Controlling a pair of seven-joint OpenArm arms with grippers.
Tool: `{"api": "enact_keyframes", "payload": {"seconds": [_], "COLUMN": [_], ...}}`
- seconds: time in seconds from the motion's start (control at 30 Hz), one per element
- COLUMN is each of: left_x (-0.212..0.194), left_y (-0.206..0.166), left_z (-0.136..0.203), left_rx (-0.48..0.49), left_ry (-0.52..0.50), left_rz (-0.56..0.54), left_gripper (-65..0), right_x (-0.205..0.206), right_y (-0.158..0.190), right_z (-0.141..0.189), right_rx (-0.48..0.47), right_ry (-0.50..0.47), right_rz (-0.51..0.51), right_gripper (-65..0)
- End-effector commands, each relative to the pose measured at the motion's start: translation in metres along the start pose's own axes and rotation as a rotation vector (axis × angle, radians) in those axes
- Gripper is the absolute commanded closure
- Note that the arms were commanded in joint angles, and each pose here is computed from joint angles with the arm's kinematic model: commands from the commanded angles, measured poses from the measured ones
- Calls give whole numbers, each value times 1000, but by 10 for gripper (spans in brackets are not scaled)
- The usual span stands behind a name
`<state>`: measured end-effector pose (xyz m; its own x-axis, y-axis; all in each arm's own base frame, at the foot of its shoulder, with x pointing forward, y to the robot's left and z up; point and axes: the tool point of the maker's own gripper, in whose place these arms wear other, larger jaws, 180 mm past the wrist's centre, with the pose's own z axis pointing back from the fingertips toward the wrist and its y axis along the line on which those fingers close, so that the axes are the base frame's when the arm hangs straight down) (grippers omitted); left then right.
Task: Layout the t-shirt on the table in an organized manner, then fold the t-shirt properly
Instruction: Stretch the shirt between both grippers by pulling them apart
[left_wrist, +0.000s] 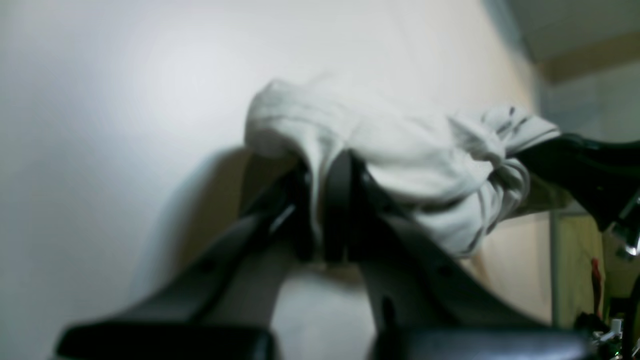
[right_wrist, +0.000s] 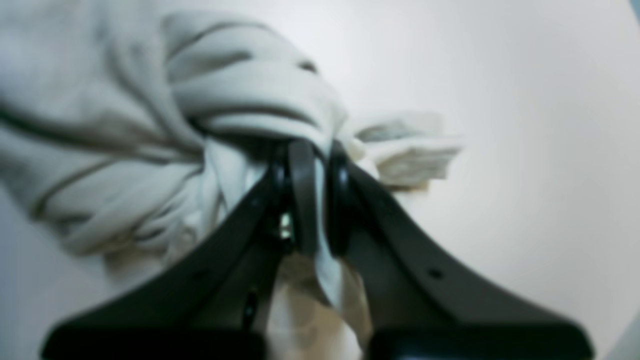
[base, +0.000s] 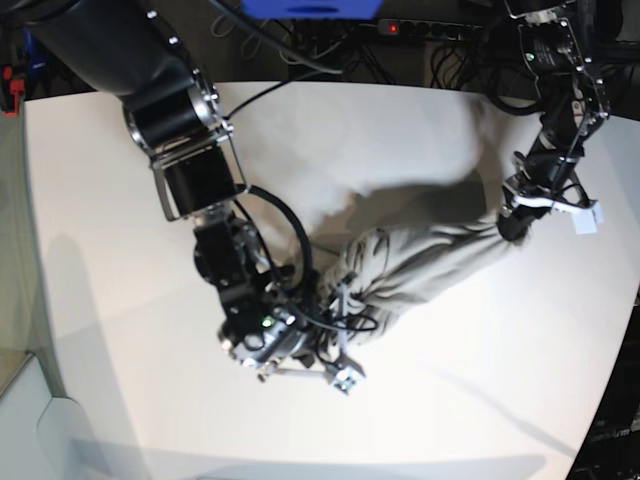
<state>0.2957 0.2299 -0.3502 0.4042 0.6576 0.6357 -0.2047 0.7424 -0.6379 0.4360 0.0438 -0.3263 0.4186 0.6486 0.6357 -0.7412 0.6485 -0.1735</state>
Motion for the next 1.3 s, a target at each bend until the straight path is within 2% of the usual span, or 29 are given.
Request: {"api": "enact_keyframes", "payload": {"seconds": [0.0, 0.43, 0.6, 0.7, 0.9, 1.0, 1.27], "left_x": [23, 75, 75, 70, 64, 60, 22], "left_y": [-5, 7, 14, 15, 16, 20, 64], "left_z": [5, 37, 44, 46, 48, 46, 34], "left_rx": [-15, 37, 53, 31, 23, 29, 113], "left_ry": [-67, -224, -232, -227, -213, -202, -113], "left_rz": [-21, -46, -37, 12, 31, 42, 161], "left_gripper": [-4, -4, -4, -4, -4, -4, -5], "right_x": [25, 8, 7, 2, -6, -15, -40], "right_y": [-28, -123, -151, -162, -158, -141, -106], "right_z": [18, 73, 92, 100, 96, 84, 59], "right_rx": [-62, -253, -302, -318, -305, -268, -195], "right_ry": [-69, -98, -119, -121, -94, -80, -35], "right_rz": [19, -134, -208, -257, -272, -283, -313], "right_gripper": [0, 0, 0, 0, 0, 0, 0]}}
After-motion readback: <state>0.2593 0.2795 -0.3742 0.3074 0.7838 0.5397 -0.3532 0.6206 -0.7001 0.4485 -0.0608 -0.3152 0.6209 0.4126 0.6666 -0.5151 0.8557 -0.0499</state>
